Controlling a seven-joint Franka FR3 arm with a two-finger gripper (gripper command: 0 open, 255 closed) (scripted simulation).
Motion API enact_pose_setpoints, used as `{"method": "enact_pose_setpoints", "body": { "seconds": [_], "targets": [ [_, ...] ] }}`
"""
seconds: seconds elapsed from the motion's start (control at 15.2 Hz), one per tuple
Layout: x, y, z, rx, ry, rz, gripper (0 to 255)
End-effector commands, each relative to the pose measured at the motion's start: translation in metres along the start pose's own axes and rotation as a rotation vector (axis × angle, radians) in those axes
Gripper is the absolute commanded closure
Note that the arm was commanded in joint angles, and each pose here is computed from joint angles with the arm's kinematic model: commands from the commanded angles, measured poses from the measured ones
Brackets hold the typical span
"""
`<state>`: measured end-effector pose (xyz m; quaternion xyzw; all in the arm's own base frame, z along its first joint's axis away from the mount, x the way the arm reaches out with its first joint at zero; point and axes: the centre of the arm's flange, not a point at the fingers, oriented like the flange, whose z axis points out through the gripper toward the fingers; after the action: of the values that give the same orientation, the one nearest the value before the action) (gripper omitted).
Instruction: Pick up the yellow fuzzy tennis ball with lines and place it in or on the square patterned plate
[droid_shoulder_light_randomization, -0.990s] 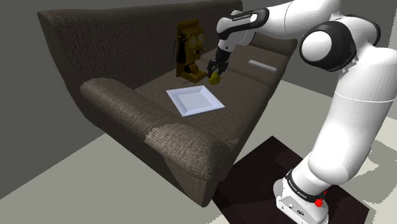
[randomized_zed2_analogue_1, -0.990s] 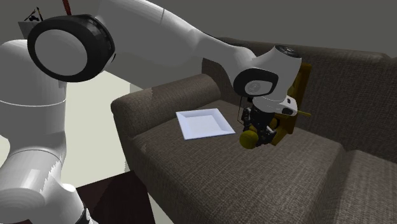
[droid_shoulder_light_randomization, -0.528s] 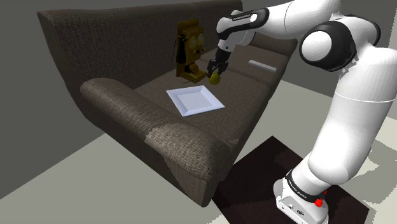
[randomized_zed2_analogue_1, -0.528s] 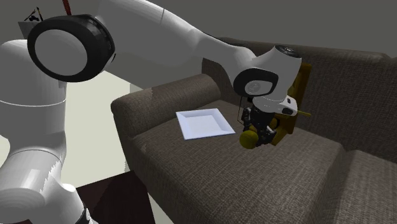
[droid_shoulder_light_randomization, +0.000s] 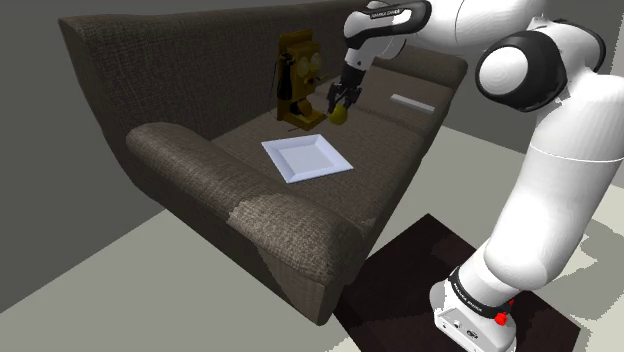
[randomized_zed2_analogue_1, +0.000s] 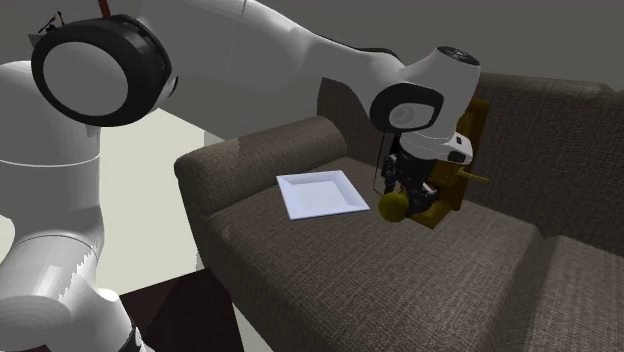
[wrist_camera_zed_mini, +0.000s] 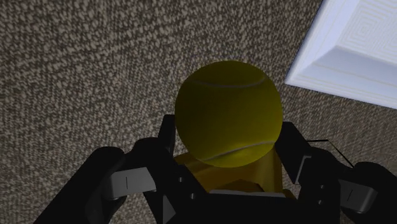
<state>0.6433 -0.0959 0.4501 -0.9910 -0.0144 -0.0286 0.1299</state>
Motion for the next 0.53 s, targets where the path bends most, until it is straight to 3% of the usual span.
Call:
{"method": "enact_pose_setpoints", "body": {
  "seconds": [0.0, 0.46],
  "targets": [
    [0.001, -0.003, -0.01, 0.0, 0.0, 0.0, 255],
    [0.003, -0.012, -0.045, 0.0, 0.0, 0.0, 255]
  ]
}}
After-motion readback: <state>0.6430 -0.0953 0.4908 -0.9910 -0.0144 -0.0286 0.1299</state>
